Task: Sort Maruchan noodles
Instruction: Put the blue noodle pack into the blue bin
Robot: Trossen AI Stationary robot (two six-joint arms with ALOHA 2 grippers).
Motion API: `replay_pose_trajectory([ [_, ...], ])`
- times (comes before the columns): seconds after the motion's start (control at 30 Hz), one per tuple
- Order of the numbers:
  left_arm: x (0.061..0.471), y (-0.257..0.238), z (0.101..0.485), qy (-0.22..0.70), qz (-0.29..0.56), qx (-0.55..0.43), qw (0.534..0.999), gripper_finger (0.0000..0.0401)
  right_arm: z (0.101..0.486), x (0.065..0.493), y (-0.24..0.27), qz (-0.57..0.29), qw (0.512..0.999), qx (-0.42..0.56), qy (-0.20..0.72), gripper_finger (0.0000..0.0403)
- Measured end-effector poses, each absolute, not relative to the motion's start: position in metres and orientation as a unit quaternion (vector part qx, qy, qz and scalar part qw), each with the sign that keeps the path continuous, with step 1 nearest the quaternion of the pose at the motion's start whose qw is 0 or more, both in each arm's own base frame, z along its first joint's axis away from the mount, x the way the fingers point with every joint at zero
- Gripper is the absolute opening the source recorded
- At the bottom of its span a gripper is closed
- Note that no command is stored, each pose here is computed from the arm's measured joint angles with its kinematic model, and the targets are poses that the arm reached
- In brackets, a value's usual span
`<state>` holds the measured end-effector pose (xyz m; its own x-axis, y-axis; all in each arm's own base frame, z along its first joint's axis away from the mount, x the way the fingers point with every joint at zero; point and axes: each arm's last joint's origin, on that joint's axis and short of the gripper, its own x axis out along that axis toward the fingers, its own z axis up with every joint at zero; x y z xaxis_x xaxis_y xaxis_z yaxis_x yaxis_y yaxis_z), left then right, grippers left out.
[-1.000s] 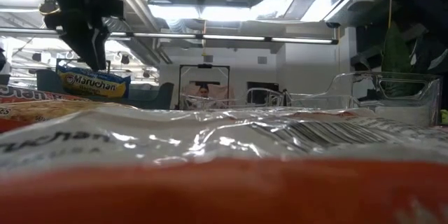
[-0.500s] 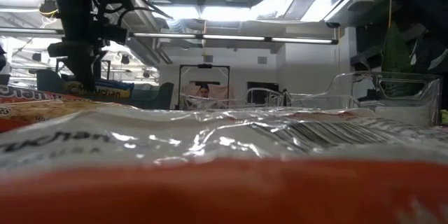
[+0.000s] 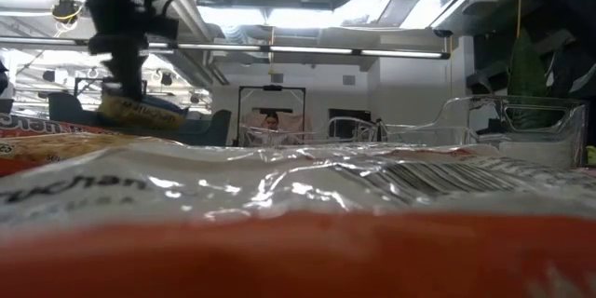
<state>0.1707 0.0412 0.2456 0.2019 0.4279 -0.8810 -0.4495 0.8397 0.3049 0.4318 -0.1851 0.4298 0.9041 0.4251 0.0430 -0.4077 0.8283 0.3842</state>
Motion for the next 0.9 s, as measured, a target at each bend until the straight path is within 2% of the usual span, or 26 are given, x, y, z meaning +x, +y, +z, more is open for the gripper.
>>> replay_pose_trajectory([
  [0.23,0.176,0.055,0.278,0.492,0.351,-0.072,0.794,0.0001,0.454,0.415,-0.177,0.219,0.959,0.178,0.0,0.0152],
  [0.43,0.172,0.075,0.292,0.387,0.432,-0.153,0.8,0.0001,0.467,0.405,-0.172,0.226,0.959,0.171,-0.005,0.0152],
  [0.63,0.158,0.087,0.305,0.276,0.532,-0.215,0.771,0.0,0.47,0.401,-0.169,0.234,0.958,0.169,-0.002,0.0152],
  [0.9,0.155,0.084,0.283,0.142,0.546,-0.315,0.763,0.0,0.467,0.402,-0.169,0.24,0.956,0.167,0.01,0.0152],
])
